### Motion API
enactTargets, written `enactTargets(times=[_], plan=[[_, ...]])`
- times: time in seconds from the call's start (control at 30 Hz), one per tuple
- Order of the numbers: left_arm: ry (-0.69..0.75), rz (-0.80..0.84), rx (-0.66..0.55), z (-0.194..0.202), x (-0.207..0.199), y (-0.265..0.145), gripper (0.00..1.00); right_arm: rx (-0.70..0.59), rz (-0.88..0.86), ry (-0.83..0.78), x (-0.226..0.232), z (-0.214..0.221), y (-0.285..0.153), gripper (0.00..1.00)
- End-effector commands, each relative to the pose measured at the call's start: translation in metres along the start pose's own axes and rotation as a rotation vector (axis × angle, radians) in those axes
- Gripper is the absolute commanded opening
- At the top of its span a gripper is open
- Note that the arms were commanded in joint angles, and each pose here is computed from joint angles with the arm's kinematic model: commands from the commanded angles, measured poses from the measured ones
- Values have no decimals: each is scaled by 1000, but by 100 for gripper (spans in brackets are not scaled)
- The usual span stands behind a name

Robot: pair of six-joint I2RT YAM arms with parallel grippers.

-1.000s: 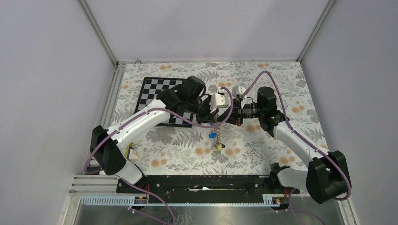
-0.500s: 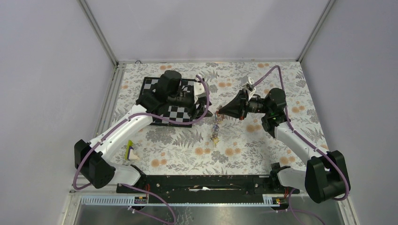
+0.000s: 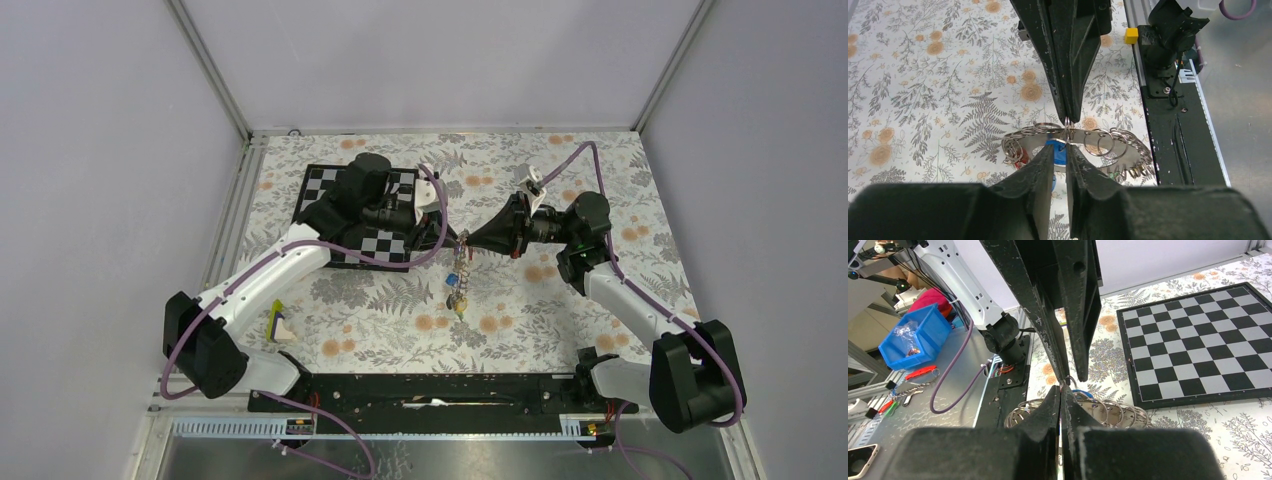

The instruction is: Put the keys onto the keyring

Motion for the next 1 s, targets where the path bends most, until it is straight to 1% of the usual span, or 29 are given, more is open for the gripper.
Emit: enactTargets(times=[0.0,0.1,0.2,0.4,0.57,0.7,0.97], plan=[[55,26,-50,-6,0,1,18,-22,-25,-86,7,-12,0,0],[49,55,-64,-6,-3,4,16,-23,-23,-86,6,-12,0,0],[42,73,-71,-5,-5,5,12,-25,-19,-88,5,-13,-1,0],[43,96,-72,-2,-10,6,0,-29,-9,-89,3,-13,-2,0],[59,102,-48,7,-15,5,0,-43,9,-88,1,-17,-2,0],[69,74,-8,13,-12,12,0,-48,29,-76,-4,-16,-2,0],[113,32,40,7,-11,25,0,-49,75,-64,-13,-11,-3,0]])
Point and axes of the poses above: each gripper's point midway between its finger pads, its own y axis out along the fingers, its own x axis along the line the jaws close on, z = x × y, the point moved 3 cm from there along -y, back along the fingers, and after that the axes turned 14 degrees about y, right-handed, at the moved point
